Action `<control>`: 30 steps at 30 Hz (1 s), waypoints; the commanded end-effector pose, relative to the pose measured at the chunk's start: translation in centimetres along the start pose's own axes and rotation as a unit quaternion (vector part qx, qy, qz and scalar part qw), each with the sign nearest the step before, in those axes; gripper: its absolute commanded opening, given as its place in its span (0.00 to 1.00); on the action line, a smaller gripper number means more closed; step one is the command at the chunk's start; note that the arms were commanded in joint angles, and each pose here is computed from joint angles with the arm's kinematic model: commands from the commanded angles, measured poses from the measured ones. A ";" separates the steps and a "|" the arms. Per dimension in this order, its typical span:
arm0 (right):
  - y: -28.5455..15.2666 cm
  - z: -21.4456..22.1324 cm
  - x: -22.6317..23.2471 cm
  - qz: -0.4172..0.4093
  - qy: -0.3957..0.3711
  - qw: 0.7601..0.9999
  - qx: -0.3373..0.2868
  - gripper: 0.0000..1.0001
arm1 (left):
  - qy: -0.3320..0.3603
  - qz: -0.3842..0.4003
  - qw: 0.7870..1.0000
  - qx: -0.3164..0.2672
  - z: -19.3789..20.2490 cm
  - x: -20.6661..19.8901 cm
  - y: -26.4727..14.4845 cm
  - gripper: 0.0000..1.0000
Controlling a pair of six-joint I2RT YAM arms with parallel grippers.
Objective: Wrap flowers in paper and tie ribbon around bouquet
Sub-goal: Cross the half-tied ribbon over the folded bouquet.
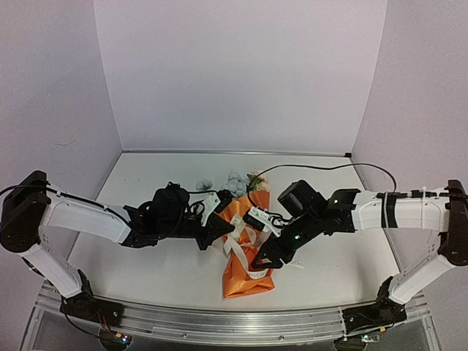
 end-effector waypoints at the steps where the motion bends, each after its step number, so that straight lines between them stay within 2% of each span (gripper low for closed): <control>1: 1.1 -2.0 0.8 -0.012 -0.063 0.998 -0.014 0.52 | -0.003 0.014 1.000 -0.021 -1.3 -0.2 -1.4 0.00; 4: 2.1 -2.4 1.1 -0.012 -0.092 0.996 -0.003 0.52 | -0.005 0.008 1.000 -0.024 -1.4 0.3 -1.9 0.00; 14: 4.5 -2.5 1.8 0.009 -0.117 0.993 0.029 0.45 | -0.011 0.015 1.000 -0.019 -1.5 1.1 -2.6 0.00; 23: 6.1 -2.5 2.0 0.075 -0.174 0.982 0.006 0.50 | -0.017 0.023 1.000 -0.012 -1.2 1.1 -2.8 0.00; 30: 7.0 -2.7 2.1 0.068 -0.186 0.980 0.013 0.50 | -0.019 0.024 0.999 -0.011 -1.0 1.1 -2.9 0.00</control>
Point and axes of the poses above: each gripper's point midway between its finger pads, its own y axis out along the fingers, its own x axis along the line the jaws close on, z = x × y, the point moved 9 cm from there along -y, back along the fingers, and after that the axes turned 14 degrees about -y, right-handed, at the moved point
